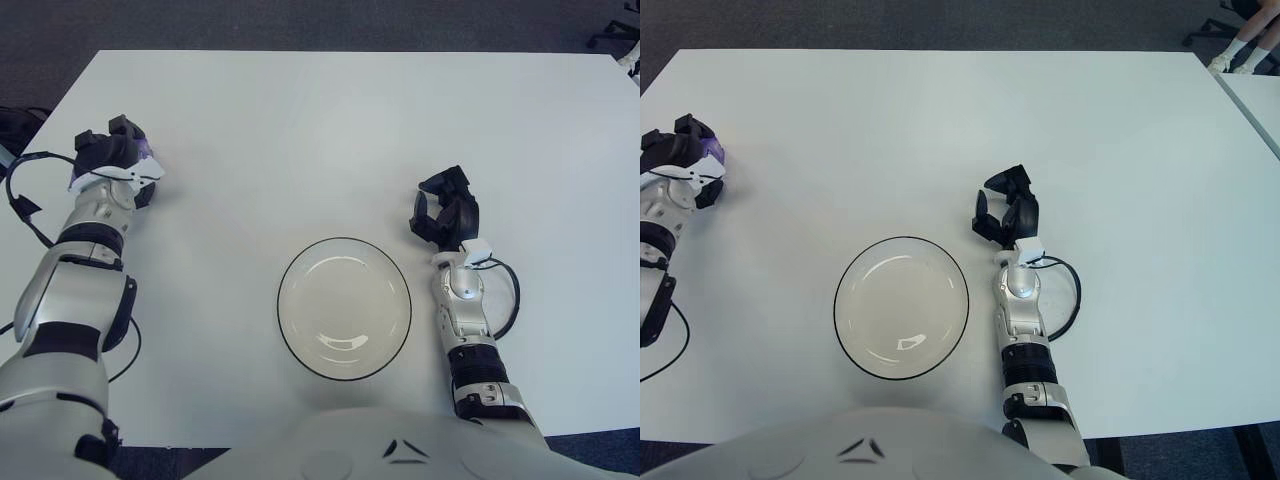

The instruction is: Put the tissue paper into the plate.

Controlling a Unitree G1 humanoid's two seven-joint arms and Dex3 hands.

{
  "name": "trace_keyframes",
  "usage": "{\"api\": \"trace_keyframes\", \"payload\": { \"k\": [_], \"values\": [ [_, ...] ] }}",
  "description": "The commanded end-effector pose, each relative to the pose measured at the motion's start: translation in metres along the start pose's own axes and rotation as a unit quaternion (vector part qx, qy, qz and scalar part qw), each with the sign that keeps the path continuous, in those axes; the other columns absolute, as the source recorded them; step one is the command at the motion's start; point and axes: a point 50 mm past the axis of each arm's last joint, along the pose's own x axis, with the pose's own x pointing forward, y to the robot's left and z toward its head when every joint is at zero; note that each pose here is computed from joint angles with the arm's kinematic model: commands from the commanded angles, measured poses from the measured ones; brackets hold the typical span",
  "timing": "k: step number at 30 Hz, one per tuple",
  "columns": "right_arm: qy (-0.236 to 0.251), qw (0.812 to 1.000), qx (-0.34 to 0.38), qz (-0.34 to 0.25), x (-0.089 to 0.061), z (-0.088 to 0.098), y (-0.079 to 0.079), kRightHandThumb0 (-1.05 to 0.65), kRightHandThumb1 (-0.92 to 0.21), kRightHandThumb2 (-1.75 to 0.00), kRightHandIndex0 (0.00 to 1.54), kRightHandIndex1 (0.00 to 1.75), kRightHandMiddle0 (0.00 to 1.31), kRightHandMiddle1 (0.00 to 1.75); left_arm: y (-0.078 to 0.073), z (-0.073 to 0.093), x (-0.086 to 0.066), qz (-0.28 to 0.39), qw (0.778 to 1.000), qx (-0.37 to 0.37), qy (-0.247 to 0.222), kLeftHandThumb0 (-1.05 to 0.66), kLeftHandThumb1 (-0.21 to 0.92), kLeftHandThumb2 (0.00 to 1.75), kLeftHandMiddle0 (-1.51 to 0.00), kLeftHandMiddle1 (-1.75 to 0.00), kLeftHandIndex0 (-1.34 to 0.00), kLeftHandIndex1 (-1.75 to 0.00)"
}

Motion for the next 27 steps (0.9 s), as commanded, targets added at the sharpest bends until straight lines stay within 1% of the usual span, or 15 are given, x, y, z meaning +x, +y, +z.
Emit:
{"api": "trace_keyframes", "payload": {
  "k": [1,8,13,16,20,23,25,27],
  "values": [
    [0.125,0.991,-0.04,-0.041,-0.051,-0.045,-0.037,-0.41,-0.56,-1.02,0.63,1.58,0.43,1.75,-0.06,-0.024,-0.027,-0.113,0.993,0.025,0.04,0.0,-0.02,1.65,-0.92,-1.59,-0.64,-1.75],
    [0.124,0.991,-0.04,-0.04,-0.051,-0.045,-0.037,-0.41,-0.56,-1.01,0.63,1.57,0.42,1.75,-0.059,-0.024,-0.027,-0.108,0.993,0.022,0.038,0.0,-0.02,1.66,-0.91,-1.6,-0.64,-1.75],
    [0.124,0.991,-0.036,-0.041,-0.051,-0.045,-0.037,-0.41,-0.57,-1.0,0.63,1.56,0.42,1.75,-0.056,-0.024,-0.026,-0.09,0.995,0.009,0.033,0.0,-0.03,1.66,-0.92,-1.6,-0.64,-1.75],
    [0.121,0.991,-0.037,-0.041,-0.051,-0.045,-0.037,-0.41,-0.57,-1.0,0.63,1.56,0.42,1.75,-0.051,-0.024,-0.025,-0.057,0.998,-0.01,0.027,0.0,-0.03,1.66,-0.92,-1.6,-0.64,-1.75],
    [0.121,0.991,-0.037,-0.04,-0.051,-0.045,-0.036,-0.41,-0.57,-1.0,0.63,1.56,0.42,1.75,-0.038,-0.022,-0.02,-0.008,0.999,-0.031,0.018,0.0,-0.03,1.67,-0.92,-1.61,-0.64,-1.75],
    [0.122,0.991,-0.037,-0.04,-0.051,-0.045,-0.036,-0.41,-0.57,-1.0,0.63,1.56,0.41,1.75,-0.036,-0.023,-0.021,0.013,0.999,-0.037,0.016,0.0,-0.03,1.67,-0.92,-1.61,-0.65,-1.75],
    [0.123,0.991,-0.037,-0.04,-0.051,-0.046,-0.036,-0.41,-0.58,-0.99,0.63,1.55,0.41,1.75,-0.033,-0.023,-0.021,0.039,0.998,-0.041,0.015,0.0,-0.02,1.65,-0.92,-1.6,-0.64,-1.75],
    [0.125,0.991,-0.036,-0.041,-0.051,-0.046,-0.036,-0.41,-0.58,-0.99,0.63,1.55,0.41,1.75,-0.027,-0.023,-0.02,0.071,0.996,-0.046,0.012,0.0,-0.01,1.64,-0.91,-1.58,-0.63,-1.75]
  ]
}}
